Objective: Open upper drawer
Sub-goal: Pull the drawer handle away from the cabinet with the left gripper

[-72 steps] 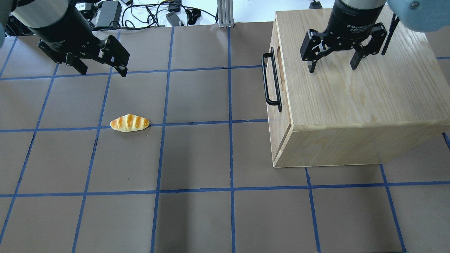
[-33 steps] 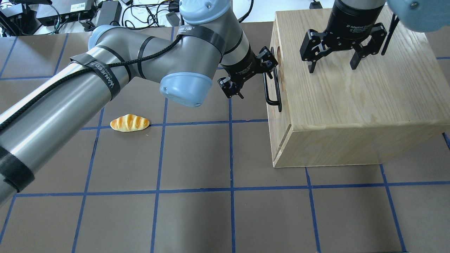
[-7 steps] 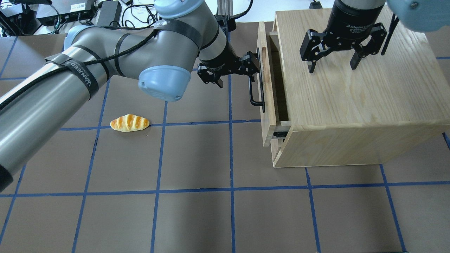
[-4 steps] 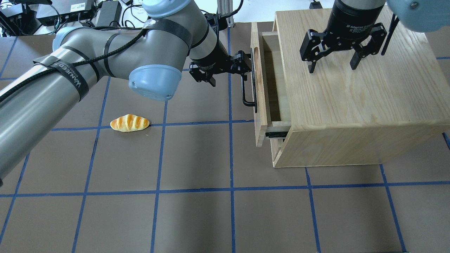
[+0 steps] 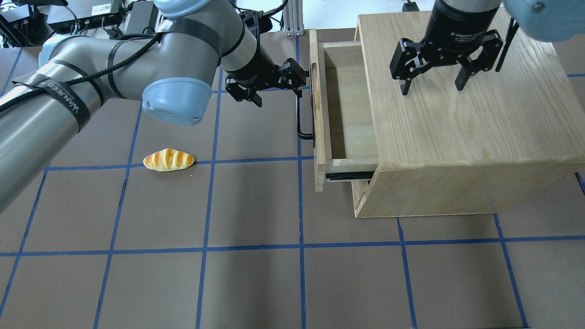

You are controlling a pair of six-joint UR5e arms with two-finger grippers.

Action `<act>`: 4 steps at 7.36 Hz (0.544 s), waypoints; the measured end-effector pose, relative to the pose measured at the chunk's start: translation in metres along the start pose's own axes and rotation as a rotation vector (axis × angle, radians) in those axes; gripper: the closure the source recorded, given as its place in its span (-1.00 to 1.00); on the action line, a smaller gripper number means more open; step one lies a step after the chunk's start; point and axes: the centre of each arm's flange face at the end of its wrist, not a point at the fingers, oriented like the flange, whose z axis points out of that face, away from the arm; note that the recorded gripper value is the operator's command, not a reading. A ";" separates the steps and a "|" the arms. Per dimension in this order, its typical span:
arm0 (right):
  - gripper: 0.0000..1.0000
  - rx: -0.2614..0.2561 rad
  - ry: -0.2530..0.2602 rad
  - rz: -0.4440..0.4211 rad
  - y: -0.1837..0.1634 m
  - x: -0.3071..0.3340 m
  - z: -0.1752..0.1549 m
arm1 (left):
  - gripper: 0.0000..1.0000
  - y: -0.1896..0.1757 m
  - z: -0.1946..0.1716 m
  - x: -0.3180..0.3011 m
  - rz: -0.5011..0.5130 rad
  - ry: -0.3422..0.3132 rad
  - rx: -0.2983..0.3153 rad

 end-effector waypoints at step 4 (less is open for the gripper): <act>-1.00 0.001 0.000 0.000 0.000 0.000 0.000 | -1.00 0.005 0.003 -0.006 0.013 -0.002 -0.006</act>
